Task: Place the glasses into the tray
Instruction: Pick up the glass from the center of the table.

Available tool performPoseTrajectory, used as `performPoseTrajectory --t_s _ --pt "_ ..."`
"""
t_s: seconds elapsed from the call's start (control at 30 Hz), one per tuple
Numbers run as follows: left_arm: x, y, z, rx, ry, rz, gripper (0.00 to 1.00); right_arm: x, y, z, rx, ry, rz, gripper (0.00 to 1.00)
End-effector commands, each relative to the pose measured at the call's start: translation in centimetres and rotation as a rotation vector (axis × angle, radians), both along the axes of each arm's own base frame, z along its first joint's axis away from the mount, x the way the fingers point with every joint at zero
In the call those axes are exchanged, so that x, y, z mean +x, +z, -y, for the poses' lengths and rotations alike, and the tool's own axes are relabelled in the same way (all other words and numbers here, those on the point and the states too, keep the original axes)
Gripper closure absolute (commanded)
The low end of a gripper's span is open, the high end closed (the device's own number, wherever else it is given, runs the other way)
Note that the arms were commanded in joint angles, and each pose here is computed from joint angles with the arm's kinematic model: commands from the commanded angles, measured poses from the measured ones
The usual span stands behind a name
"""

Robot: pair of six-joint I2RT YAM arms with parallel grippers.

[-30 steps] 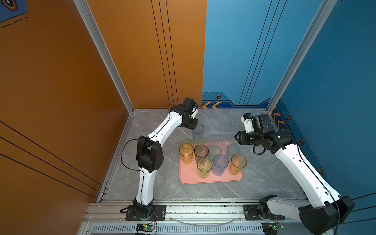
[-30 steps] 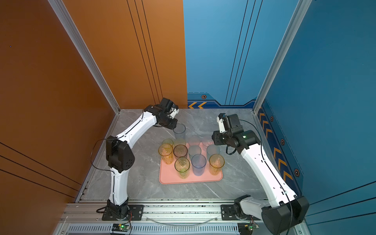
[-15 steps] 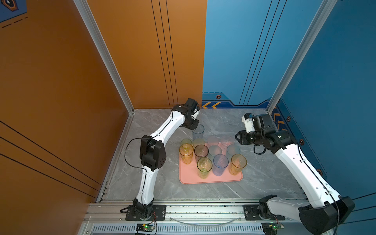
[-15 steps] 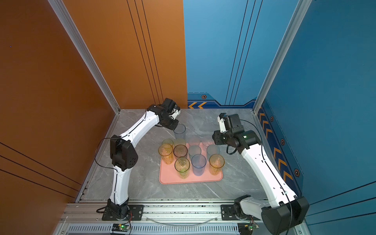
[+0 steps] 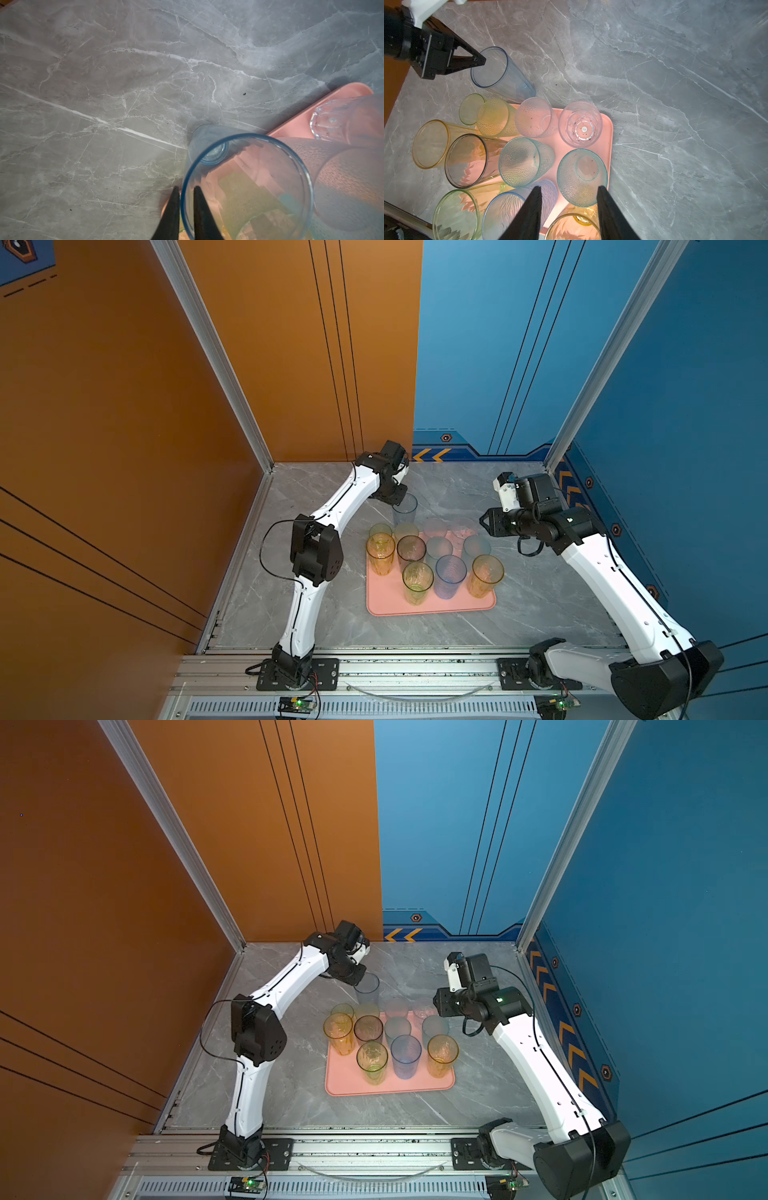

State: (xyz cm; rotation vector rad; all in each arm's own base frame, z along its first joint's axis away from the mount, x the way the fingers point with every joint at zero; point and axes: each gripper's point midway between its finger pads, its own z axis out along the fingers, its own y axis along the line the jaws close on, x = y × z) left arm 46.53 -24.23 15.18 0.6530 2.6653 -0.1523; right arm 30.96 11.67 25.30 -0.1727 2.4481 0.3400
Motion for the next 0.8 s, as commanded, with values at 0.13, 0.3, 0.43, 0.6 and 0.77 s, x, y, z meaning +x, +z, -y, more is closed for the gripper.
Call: performPoseTrajectory --t_s 0.13,0.3,0.43,0.6,0.77 --pt "-0.3 -0.8 0.0 0.048 -0.023 -0.025 0.87 0.1 0.2 0.1 0.011 0.007 0.021 0.57" --pt "-0.1 -0.6 -0.2 0.056 -0.02 -0.014 0.97 0.0 0.3 0.1 0.015 0.008 0.022 0.57" --pt "0.0 -0.4 -0.3 0.061 -0.018 -0.006 1.0 0.0 0.2 0.1 0.016 0.009 0.021 0.57" --pt "0.2 -0.1 -0.5 0.07 -0.01 0.008 1.0 -0.1 0.0 0.0 0.019 0.013 0.017 0.57" --pt "0.5 0.7 -0.8 0.075 0.003 0.035 1.0 -0.1 -0.1 -0.1 0.022 0.016 0.014 0.57"
